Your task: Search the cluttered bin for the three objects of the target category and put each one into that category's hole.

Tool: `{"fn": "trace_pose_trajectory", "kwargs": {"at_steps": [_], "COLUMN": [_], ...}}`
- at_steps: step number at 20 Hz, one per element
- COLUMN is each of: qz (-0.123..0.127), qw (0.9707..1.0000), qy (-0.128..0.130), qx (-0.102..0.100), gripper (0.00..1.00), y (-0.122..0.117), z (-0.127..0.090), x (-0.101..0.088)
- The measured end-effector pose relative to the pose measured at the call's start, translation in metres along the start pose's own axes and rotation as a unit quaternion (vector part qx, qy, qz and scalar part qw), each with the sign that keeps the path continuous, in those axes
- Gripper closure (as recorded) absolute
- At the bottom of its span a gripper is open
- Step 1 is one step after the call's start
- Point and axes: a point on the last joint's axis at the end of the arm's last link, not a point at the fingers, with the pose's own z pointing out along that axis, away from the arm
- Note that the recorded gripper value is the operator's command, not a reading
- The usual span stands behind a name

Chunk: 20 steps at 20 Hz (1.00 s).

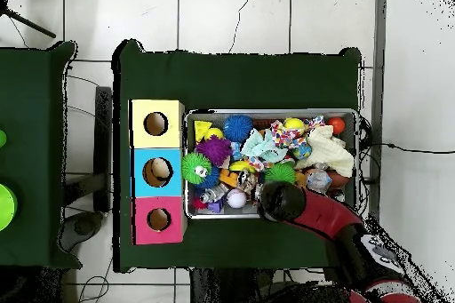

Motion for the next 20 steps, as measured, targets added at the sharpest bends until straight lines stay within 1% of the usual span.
{"fn": "trace_pose_trajectory", "kwargs": {"at_steps": [5, 6, 9, 10, 11, 12, 14, 16, 20], "qz": [0.001, 0.000, -0.003, -0.006, -0.012, -0.015, -0.018, -0.019, -0.021], "qw": [1.0000, 1.0000, 1.0000, 0.9999, 0.9997, 0.9996, 0.9994, 0.9992, 0.9991], "qy": [-0.001, -0.003, -0.007, -0.010, -0.019, -0.023, -0.028, -0.035, -0.035], "qx": [0.000, 0.001, 0.002, 0.003, 0.005, 0.005, 0.005, 0.007, 0.009], "gripper": [0.00, 1.00, 1.00, 1.00, 1.00, 1.00, 1.00, 1.00, 1.00], "y": [-0.001, -0.001, -0.001, -0.002, -0.002, -0.001, 0.000, 0.001, 0.002], "z": [0.000, 0.001, 0.005, 0.008, 0.019, 0.024, 0.028, 0.027, 0.027], "x": [0.000, -0.001, 0.000, 0.001, 0.005, 0.006, 0.007, 0.005, 0.005]}}
